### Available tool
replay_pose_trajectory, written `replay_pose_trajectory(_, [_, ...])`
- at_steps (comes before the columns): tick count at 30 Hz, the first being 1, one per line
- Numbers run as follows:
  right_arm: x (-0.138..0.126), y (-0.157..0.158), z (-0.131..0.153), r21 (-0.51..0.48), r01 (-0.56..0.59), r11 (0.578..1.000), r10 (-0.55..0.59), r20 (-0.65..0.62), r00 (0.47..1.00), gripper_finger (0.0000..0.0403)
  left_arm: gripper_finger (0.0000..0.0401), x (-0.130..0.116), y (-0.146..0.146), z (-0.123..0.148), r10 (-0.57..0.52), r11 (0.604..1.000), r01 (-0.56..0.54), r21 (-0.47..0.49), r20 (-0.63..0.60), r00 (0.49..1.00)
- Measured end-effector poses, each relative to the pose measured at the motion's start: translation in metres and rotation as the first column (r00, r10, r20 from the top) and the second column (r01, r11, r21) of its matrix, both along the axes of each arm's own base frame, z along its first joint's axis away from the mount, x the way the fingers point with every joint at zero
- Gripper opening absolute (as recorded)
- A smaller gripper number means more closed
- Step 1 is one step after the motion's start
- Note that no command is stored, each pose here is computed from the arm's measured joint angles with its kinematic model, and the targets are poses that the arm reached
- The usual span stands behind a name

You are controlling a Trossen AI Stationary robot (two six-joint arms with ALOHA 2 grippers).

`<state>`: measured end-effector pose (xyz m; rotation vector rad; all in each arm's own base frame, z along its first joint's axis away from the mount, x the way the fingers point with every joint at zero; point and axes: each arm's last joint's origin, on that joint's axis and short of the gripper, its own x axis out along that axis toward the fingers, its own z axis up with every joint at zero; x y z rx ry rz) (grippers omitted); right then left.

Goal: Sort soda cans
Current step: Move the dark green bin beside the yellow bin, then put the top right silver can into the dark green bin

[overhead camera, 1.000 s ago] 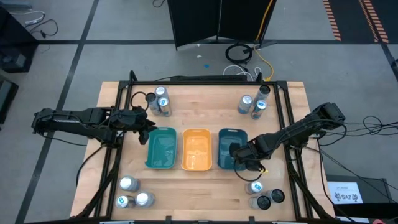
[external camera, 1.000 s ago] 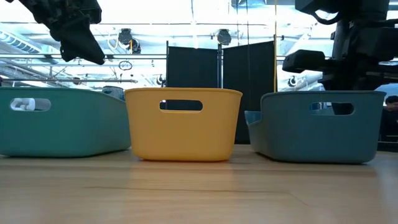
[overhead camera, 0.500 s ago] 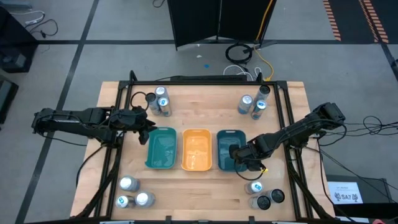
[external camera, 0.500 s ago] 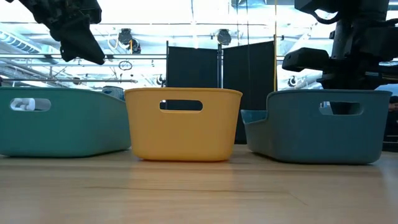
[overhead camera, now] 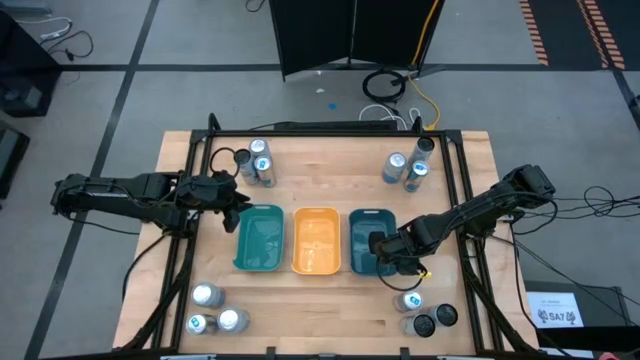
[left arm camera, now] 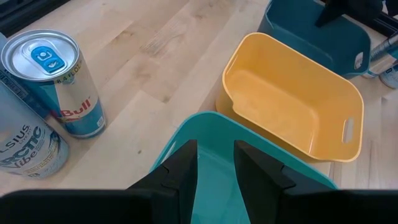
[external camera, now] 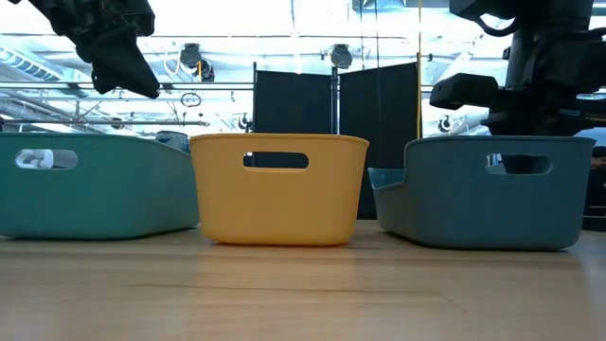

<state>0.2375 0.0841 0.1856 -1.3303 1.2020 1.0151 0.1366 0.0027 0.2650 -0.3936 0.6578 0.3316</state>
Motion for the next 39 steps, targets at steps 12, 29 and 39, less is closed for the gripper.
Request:
replay_pose_trajectory(12, [0.001,0.000,0.007,-0.013,0.048,0.999,-0.048,0.018,0.999,0.0051,0.0115,0.000,0.000,0.000,0.000,1.000,0.000,0.000,0.000,1.000])
replay_pose_trajectory(29, [-0.008,-0.004,0.057,-0.100,0.263,0.959,-0.275,-0.136,0.952,0.0064,0.0115,0.000,0.000,0.000,-0.001,1.000,0.001,0.000,0.000,1.000])
replay_pose_trajectory(39, [-0.024,-0.010,0.142,0.237,0.877,0.418,-0.903,0.002,0.430,0.0059,0.0115,0.000,0.000,0.000,0.000,1.000,0.000,0.000,0.000,1.000])
